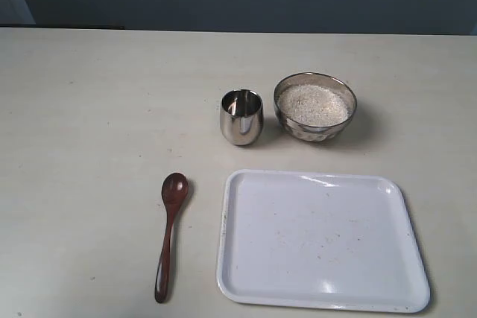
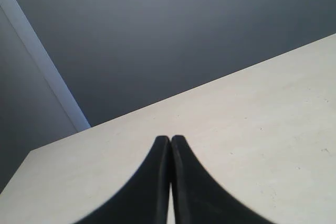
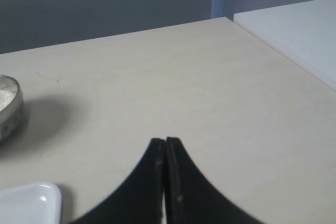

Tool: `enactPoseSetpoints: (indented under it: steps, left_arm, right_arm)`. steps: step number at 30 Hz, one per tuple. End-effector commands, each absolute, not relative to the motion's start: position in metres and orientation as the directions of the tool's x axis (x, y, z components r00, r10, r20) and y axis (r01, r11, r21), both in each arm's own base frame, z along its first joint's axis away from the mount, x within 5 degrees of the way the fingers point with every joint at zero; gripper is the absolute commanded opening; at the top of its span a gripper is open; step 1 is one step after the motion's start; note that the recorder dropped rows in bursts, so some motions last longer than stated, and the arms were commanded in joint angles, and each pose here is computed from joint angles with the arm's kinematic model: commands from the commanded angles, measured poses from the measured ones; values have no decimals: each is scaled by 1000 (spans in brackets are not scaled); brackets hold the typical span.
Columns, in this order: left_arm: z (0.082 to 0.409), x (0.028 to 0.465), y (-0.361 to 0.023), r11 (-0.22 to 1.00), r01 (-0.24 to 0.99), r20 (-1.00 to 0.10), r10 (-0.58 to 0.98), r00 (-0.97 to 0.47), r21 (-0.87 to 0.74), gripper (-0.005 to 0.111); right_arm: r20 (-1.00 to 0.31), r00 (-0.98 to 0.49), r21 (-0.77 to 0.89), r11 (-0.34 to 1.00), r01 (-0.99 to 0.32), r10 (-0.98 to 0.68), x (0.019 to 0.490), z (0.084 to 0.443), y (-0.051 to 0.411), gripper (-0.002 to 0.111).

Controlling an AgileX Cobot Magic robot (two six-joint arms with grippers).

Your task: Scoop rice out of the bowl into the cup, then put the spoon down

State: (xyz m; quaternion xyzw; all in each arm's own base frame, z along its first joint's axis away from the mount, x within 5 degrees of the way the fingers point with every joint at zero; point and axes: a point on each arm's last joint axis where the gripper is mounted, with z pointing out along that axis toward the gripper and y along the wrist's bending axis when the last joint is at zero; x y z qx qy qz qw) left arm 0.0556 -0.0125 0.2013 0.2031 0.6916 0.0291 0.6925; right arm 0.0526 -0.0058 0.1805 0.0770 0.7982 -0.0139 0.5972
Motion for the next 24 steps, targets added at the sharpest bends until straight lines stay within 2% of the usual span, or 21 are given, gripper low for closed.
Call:
enactPoseSetpoints:
  steps: [1,9,11,14,17,20,22,24]
  left_arm:
    - [203,55,-13,916,246,-948,313,51,316,0]
    - [203,55,-13,916,246,-948,313,51,316,0]
    - [203,55,-13,916,246,-948,313,51,316,0]
    - [203,55,-13,916,246,-948,313,51,316,0]
    - [203,55,-13,916,246,-948,313,51,316,0]
    - [203,55,-13,916,246,-948,313,51,316,0]
    - [203,55,-13,916,246,-948,313,51,316,0]
    - [203,55,-13,916,246,-948,313,51,316,0]
  right_arm:
    - [-960,-261,69,987,143,104,53,180,-6,-1]
    - [-966,-250,25,989,146,61,53,182,-7,-1]
    - [-980,-197,-26,989,149,4,54,187,-9,-1]
    - [-999,-49,8,990,143,15,56,201,-8,-1]
    - [-976,138,188,975,119,171,55,216,-8,-1]
    - [-898,276,377,922,88,341,53,226,-12,-1]
    - [-765,315,600,799,36,561,52,226,-15,-1]
    - [-555,290,810,586,-23,779,53,222,-15,-1]
